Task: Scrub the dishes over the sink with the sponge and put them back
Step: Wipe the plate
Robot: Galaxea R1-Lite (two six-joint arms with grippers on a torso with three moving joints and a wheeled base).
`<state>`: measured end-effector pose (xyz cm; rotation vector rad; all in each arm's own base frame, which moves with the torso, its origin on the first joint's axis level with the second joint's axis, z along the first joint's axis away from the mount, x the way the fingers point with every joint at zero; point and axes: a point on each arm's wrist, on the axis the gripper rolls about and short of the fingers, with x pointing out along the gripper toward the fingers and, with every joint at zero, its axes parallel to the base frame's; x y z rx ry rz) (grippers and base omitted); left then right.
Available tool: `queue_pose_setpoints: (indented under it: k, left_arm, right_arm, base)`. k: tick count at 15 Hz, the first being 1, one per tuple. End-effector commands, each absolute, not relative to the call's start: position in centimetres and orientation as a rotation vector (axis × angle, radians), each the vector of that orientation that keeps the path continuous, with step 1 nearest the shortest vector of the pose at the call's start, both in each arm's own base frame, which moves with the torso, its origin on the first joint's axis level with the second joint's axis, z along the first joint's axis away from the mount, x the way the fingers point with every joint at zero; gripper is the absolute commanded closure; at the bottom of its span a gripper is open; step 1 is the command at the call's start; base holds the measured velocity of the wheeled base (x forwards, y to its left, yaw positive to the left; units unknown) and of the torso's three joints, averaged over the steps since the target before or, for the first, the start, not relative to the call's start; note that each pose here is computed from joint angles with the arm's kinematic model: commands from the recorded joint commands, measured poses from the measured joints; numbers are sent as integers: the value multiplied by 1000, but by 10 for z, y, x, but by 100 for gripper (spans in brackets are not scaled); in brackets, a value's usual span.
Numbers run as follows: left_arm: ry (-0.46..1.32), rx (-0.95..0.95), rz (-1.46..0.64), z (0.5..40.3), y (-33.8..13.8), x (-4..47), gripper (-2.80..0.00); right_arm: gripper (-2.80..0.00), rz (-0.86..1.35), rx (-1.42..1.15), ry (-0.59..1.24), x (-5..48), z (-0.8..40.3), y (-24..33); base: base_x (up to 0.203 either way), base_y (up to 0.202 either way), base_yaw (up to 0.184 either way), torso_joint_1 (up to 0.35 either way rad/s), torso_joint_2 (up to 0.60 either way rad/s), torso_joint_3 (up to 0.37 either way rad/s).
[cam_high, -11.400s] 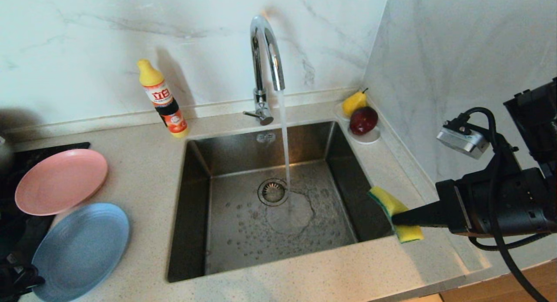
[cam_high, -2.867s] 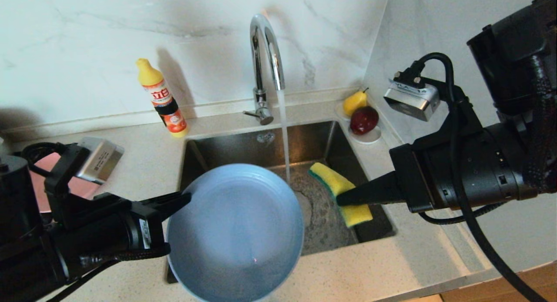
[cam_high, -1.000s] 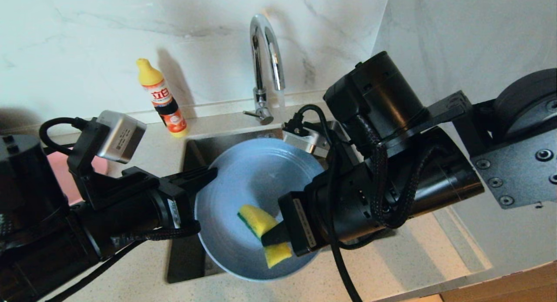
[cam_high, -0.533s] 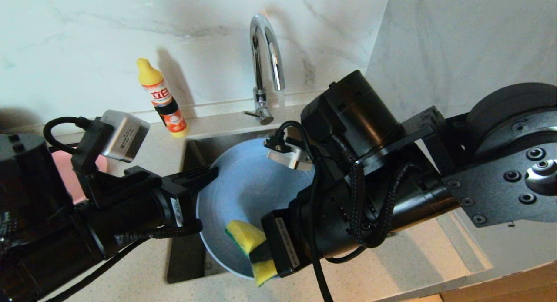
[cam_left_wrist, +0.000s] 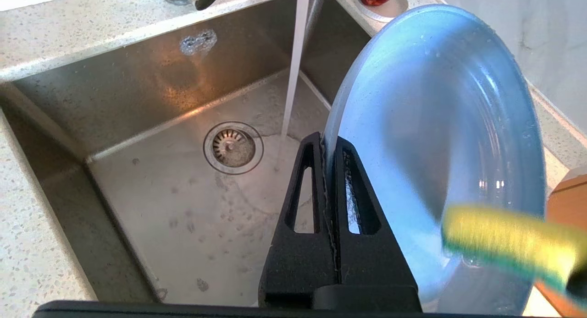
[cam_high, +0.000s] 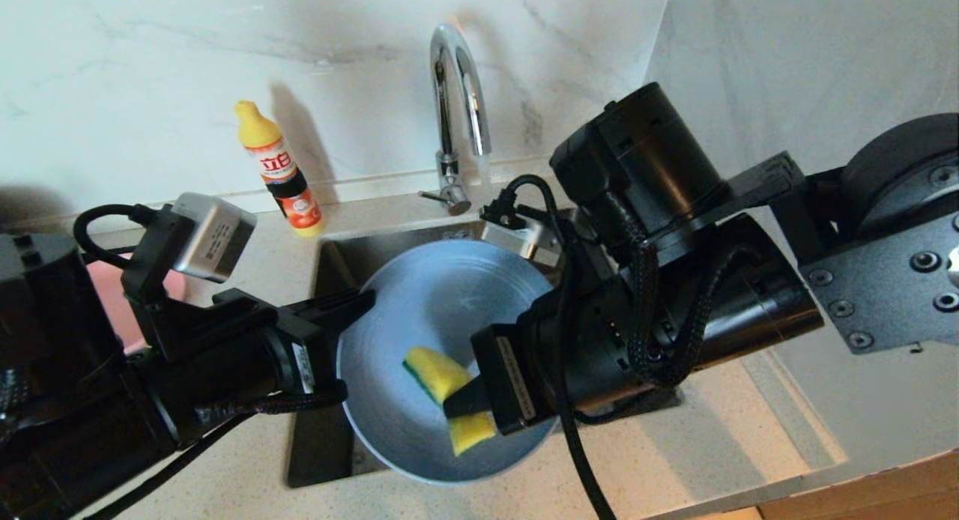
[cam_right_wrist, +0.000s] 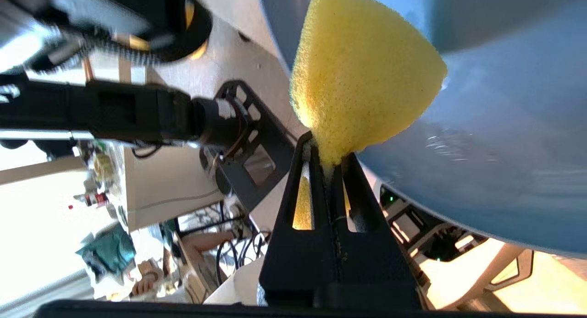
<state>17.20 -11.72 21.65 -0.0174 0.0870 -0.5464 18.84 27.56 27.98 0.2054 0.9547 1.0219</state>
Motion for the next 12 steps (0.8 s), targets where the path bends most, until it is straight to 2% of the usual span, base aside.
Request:
queue_pose_setpoints:
  k: [1, 6, 12]
  left_arm:
    - [81, -20, -546, 217, -117, 172, 0]
    - [73, -22, -546, 219, -116, 170, 0]
    - [72, -26, -547, 219, -116, 170, 0]
  right_arm:
    - [0, 1000, 224, 942, 196, 283, 269]
    - [0, 952, 267, 890, 210, 295, 250]
    - [0, 918, 277, 894, 203, 306, 227]
  base:
    - [0, 0, 0, 0, 0, 0]
    - [0, 0, 0, 0, 0, 0]
    - [0, 0, 0, 0, 0, 0]
